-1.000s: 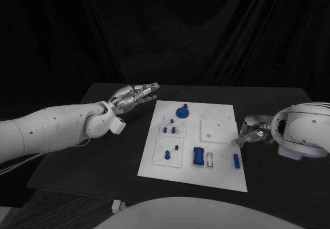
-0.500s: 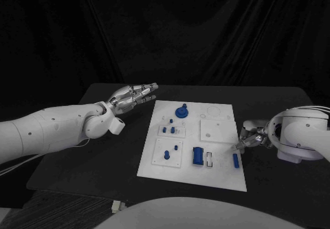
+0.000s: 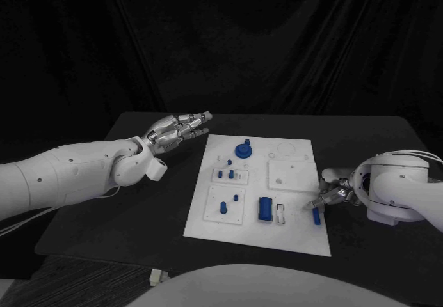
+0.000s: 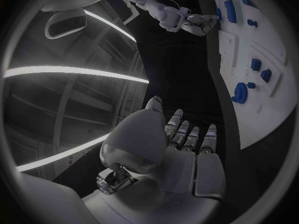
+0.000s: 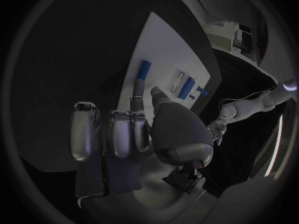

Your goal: Assemble the parts on the task board

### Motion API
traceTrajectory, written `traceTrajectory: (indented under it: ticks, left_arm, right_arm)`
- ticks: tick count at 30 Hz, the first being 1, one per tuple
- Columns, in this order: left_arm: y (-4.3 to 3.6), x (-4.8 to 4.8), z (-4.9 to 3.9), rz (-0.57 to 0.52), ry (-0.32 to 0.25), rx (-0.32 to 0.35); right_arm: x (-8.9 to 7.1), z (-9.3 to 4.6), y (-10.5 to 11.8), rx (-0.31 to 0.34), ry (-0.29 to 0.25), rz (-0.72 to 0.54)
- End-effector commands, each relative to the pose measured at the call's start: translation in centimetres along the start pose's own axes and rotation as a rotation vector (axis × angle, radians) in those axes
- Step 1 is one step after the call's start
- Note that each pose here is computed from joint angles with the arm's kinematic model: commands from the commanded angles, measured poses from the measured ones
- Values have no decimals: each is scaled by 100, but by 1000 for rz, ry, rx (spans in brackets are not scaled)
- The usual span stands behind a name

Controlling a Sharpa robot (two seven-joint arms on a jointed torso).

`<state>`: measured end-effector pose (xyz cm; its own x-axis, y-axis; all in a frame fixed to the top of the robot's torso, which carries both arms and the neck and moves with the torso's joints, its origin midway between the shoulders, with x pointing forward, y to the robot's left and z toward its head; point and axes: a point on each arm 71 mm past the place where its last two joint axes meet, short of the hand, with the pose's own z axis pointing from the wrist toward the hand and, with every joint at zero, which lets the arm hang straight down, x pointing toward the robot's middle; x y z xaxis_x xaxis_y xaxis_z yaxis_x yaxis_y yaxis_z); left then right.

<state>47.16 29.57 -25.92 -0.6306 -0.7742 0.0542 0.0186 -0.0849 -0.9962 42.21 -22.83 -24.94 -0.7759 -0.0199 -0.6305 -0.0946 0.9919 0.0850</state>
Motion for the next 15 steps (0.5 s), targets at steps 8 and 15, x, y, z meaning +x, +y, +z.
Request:
traceTrajectory:
  ticks: [8,15]
  left_arm:
    - [-6,18,5,-16,7,22]
    - [-3,18,-1,-17,7,21]
  right_arm:
    - [53,40,-12,37,-3,-76]
    - [95,62,3,38,8,-96]
